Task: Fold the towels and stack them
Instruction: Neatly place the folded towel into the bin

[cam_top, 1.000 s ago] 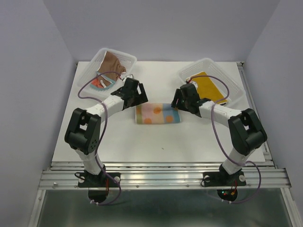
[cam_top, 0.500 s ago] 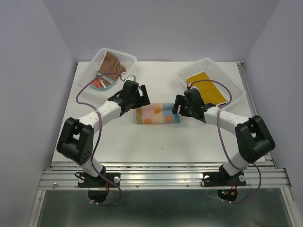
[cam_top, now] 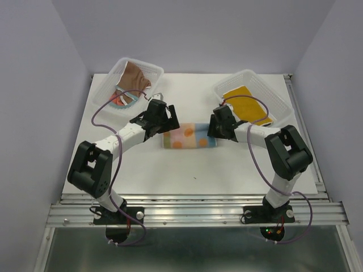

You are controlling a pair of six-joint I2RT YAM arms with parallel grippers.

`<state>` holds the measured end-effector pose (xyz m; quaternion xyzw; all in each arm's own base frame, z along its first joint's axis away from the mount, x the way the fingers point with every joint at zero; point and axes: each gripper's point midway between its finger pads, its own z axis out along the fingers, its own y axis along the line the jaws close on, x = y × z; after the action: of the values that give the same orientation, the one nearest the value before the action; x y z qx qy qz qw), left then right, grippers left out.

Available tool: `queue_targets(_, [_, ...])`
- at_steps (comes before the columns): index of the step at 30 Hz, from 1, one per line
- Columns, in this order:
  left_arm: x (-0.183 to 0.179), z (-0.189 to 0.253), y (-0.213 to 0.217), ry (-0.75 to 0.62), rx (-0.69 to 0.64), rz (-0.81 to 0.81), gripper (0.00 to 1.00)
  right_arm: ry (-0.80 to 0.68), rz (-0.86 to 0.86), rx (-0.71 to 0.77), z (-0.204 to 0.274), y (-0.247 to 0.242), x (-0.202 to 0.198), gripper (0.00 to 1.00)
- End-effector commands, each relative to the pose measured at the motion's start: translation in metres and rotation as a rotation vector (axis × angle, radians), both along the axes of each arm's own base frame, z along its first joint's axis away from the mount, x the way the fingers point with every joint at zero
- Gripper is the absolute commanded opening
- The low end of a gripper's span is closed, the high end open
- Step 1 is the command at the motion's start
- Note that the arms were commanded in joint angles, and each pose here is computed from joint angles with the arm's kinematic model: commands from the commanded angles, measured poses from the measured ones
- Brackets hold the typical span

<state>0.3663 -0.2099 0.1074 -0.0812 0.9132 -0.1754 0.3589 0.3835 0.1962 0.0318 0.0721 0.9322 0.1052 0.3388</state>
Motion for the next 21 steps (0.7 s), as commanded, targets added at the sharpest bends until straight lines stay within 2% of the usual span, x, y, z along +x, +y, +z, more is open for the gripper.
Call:
queue_targets(1, [-0.001,0.008,0.004,-0.04,0.003,0.005,0.99,-0.003,-0.006,-0.023,-0.006,0.0,0.008,0.49])
queue_targets(3, [-0.004,0.005,0.005,-0.033,0.003,0.007,0.99,0.009,0.026,-0.003,-0.01,0.006,0.003,0.36])
queue_targets(4, [-0.006,0.003,0.007,-0.028,0.004,0.011,0.99,0.005,0.044,0.01,-0.008,0.009,0.003,0.23])
queue_targets(5, [-0.007,0.005,0.007,-0.034,0.001,0.014,0.99,0.006,0.051,0.011,-0.008,0.009,0.0,0.18])
queue_targets(6, [-0.01,0.0,0.01,-0.023,0.003,0.021,0.99,0.003,0.059,0.01,-0.006,0.008,-0.003,0.08])
queue_targets(8, [-0.014,-0.001,0.013,-0.022,0.003,0.028,0.99,-0.002,0.055,-0.008,-0.002,0.003,-0.007,0.02])
queue_targets(10, [-0.016,0.002,0.014,-0.027,-0.001,0.029,0.99,-0.025,0.055,-0.032,0.013,-0.005,-0.01,0.01])
queue_targets(12, [-0.019,0.011,0.016,-0.049,-0.014,0.033,0.99,-0.047,0.033,-0.171,0.026,-0.034,-0.017,0.01])
queue_targets(17, [-0.021,0.024,0.021,-0.089,-0.015,0.046,0.99,-0.111,0.005,-0.404,0.067,-0.086,-0.03,0.01])
queue_targets(21, [-0.011,0.047,0.031,-0.145,0.0,0.078,0.99,-0.154,0.017,-0.51,0.097,-0.114,-0.043,0.01])
